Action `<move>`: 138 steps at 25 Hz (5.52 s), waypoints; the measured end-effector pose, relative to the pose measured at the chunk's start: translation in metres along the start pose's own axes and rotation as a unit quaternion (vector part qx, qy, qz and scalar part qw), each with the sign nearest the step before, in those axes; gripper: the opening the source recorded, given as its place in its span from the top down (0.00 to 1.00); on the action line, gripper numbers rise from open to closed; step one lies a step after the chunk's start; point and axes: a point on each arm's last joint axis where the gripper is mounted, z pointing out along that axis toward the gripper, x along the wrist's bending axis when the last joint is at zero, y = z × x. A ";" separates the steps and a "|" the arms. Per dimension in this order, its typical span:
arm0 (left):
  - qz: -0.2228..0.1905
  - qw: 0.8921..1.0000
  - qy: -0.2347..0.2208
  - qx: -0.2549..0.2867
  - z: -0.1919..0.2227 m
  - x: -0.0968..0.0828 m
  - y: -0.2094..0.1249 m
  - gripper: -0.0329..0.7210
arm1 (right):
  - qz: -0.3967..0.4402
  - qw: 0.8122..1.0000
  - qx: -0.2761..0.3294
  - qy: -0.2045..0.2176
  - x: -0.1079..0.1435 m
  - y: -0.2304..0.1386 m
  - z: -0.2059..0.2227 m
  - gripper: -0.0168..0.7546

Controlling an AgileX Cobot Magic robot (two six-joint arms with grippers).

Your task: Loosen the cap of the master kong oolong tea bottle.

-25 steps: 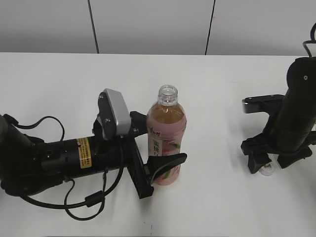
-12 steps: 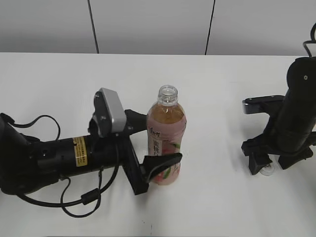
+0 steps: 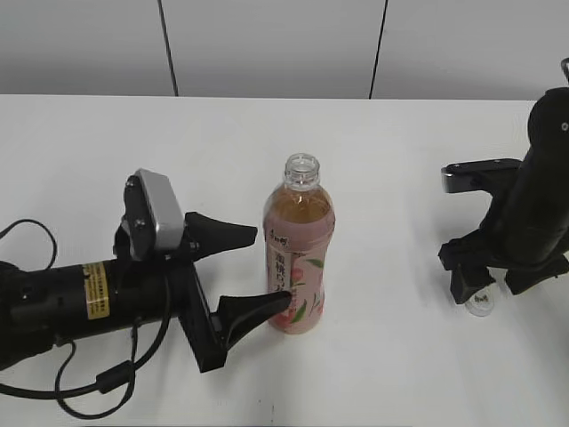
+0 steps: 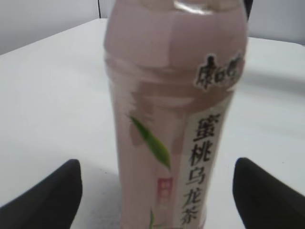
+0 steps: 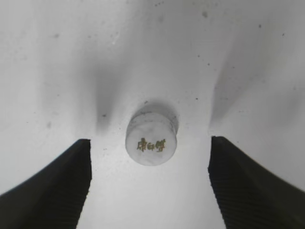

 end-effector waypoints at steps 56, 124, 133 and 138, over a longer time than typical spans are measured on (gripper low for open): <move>-0.383 0.755 0.528 0.069 -0.192 0.050 0.103 0.28 | -0.012 1.000 -0.013 -0.001 0.001 -0.009 -0.037 0.23; -0.166 0.858 0.483 0.050 -0.287 -0.155 0.129 0.43 | -0.016 0.871 -0.489 -0.049 0.001 -0.309 -0.168 0.33; -0.166 0.858 0.483 0.050 -0.287 -0.155 0.129 0.43 | -0.015 0.871 -0.489 -0.048 0.001 -0.309 -0.168 0.33; -0.169 0.853 0.492 0.049 -0.287 -0.155 0.129 0.43 | 0.003 0.870 -0.490 -0.060 0.001 -0.309 -0.169 0.33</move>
